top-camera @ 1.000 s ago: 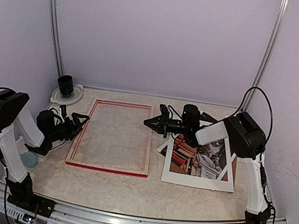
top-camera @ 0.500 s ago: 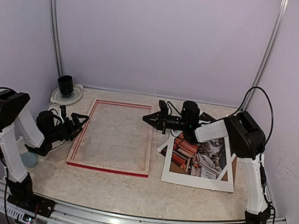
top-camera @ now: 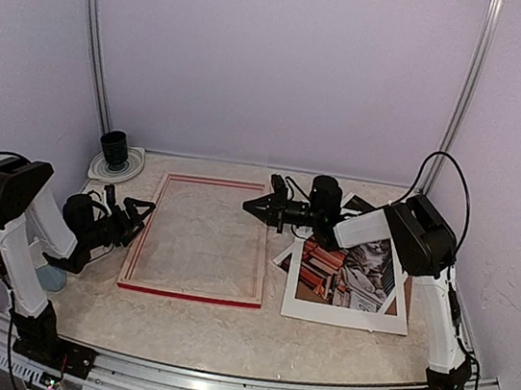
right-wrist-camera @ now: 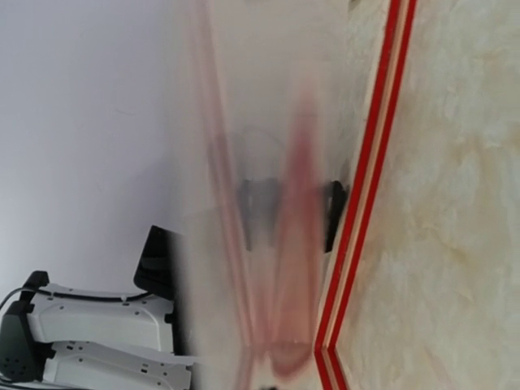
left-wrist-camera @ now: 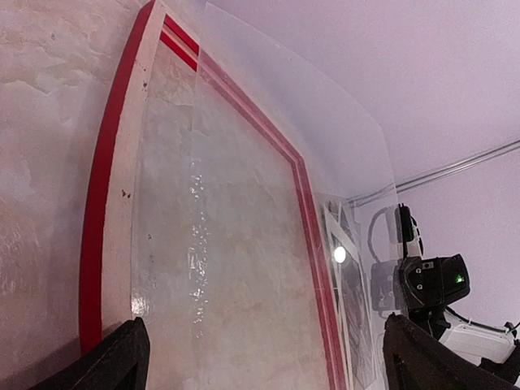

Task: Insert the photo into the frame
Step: Place the glass panel at the frame body.

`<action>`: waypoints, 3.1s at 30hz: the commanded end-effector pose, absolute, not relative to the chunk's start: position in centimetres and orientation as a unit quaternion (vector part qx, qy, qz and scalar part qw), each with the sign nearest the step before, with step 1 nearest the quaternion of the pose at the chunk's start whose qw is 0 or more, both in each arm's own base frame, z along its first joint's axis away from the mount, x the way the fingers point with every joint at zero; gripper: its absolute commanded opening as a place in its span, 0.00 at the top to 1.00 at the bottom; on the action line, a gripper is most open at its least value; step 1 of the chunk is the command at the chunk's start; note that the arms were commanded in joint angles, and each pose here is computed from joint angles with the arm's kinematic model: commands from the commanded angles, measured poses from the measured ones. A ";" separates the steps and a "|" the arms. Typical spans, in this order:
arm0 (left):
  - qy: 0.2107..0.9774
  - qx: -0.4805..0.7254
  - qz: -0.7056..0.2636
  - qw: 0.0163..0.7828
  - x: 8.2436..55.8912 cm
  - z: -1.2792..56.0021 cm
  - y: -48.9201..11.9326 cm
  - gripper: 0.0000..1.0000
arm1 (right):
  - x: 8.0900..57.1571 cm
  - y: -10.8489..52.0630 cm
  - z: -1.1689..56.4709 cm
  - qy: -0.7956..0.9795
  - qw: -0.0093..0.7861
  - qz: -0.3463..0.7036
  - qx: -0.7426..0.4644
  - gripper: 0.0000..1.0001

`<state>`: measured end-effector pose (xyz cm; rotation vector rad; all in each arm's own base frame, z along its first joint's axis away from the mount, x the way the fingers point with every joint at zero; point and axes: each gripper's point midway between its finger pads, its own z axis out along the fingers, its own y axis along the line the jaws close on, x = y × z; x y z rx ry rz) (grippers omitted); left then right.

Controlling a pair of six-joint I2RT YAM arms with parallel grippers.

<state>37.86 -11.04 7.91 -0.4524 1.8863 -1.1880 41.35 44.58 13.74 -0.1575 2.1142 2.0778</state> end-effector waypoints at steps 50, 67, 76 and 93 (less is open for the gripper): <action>0.755 -0.244 -0.465 0.393 35.6 5.7 -8.9 0.01 | 41.0 46.4 11.7 0.693 0.056 0.718 -0.033 1.00; 0.753 -0.241 -0.472 0.390 35.6 5.7 -9.1 0.01 | 40.7 46.4 9.7 0.702 0.047 0.710 -0.028 1.00; 0.751 -0.240 -0.476 0.389 35.6 5.8 -9.2 0.01 | 40.7 46.4 8.9 0.704 0.043 0.709 -0.024 1.00; 0.751 -0.242 -0.476 0.389 35.5 5.7 -9.2 0.01 | 40.5 46.0 9.0 0.703 0.049 0.709 -0.018 1.00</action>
